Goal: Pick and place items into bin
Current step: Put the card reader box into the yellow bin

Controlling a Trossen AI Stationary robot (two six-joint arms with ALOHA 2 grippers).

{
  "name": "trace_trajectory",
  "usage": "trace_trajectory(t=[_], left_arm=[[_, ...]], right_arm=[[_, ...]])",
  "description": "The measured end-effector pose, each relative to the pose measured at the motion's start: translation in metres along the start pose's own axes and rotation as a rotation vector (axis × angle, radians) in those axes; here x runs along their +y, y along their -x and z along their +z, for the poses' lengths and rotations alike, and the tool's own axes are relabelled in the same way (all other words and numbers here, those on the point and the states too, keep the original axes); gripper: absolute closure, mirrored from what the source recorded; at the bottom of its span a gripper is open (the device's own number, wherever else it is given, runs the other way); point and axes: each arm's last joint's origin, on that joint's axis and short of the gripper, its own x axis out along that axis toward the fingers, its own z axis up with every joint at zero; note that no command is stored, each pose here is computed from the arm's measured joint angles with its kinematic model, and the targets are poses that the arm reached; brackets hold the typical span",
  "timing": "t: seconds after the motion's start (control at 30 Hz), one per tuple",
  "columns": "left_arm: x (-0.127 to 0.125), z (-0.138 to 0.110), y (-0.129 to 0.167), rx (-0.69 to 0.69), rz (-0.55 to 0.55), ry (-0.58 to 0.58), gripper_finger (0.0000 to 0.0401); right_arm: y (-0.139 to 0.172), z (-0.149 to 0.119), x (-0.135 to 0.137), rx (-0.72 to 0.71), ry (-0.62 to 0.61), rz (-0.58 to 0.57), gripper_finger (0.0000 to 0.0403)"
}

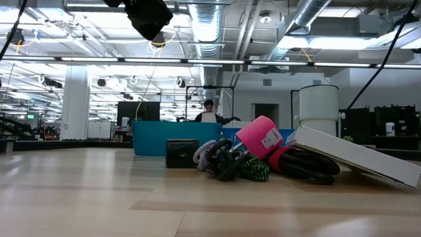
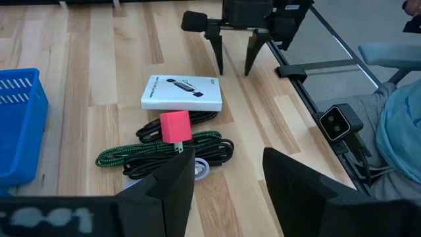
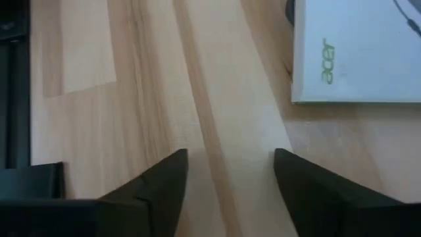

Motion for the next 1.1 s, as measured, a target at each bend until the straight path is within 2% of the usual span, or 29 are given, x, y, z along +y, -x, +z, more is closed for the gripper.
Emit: trace_trajectory(t=[0.1,0.2,0.57,0.87,1.1], left_arm=[[0.000,0.000,0.000,0.000,0.000,-0.001,0.0232],[0.000,0.000,0.000,-0.002,0.013,-0.002,0.0232],[0.001,0.000,0.000,-0.005,0.047,-0.002,0.0232],[0.001,0.000,0.000,-0.005,0.049,-0.001,0.0232],[0.001,0.000,0.000,-0.005,0.049,-0.007,0.0232]], right_arm=[[0.000,0.002,0.002,-0.001,0.004,0.008,0.0152],[0.001,0.004,0.004,-0.001,0.043,0.010,0.0145],[0.004,0.007,0.005,0.012,0.081,-0.014,0.0171],[0.024,0.043,0.015,0.056,0.187,-0.090,0.0173],[0.029,0.061,0.004,0.121,0.264,-0.190,0.0173]])
